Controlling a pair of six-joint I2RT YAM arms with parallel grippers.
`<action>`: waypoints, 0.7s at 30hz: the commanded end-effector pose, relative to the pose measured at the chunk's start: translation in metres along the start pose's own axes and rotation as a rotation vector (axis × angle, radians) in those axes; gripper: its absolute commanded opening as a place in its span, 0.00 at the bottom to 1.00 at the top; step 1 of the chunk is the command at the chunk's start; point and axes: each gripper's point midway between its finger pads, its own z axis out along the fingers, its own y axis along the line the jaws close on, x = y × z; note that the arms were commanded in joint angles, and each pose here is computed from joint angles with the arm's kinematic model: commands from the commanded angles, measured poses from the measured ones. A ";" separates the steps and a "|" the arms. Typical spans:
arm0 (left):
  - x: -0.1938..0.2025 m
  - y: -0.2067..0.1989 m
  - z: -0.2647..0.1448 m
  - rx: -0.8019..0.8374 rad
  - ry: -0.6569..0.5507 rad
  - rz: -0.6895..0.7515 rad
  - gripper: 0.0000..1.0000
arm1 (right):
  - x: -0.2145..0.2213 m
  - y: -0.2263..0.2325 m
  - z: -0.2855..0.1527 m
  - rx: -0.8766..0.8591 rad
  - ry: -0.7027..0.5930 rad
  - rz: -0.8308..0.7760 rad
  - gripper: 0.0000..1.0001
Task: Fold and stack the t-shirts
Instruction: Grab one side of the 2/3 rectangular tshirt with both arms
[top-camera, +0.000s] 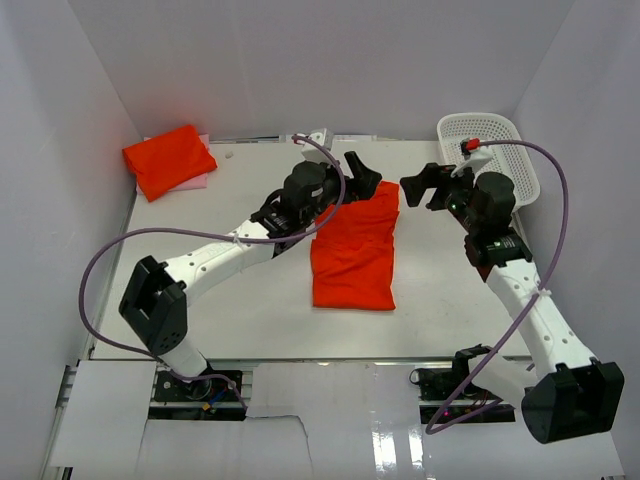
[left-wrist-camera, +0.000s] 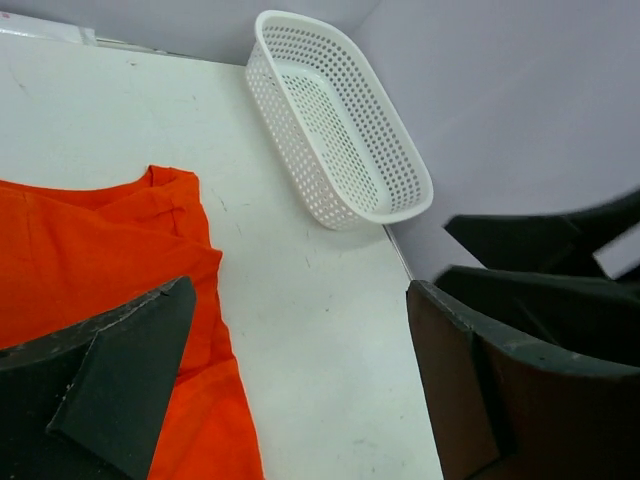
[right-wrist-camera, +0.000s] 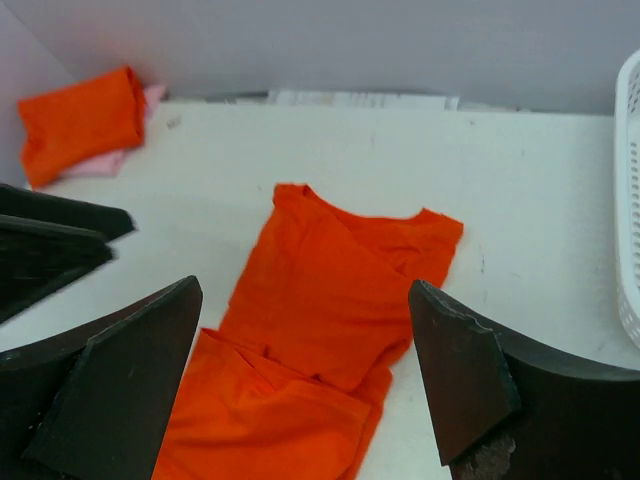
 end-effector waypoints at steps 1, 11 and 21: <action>-0.026 -0.010 0.012 -0.005 -0.107 -0.087 0.98 | -0.079 0.018 -0.018 -0.043 -0.334 0.097 0.90; -0.003 -0.070 0.048 0.322 -0.043 0.005 0.98 | -0.119 0.035 -0.025 -0.089 -0.385 0.249 0.90; 0.011 -0.096 0.040 0.441 -0.010 0.051 0.98 | -0.130 0.047 -0.026 -0.146 -0.397 0.313 0.90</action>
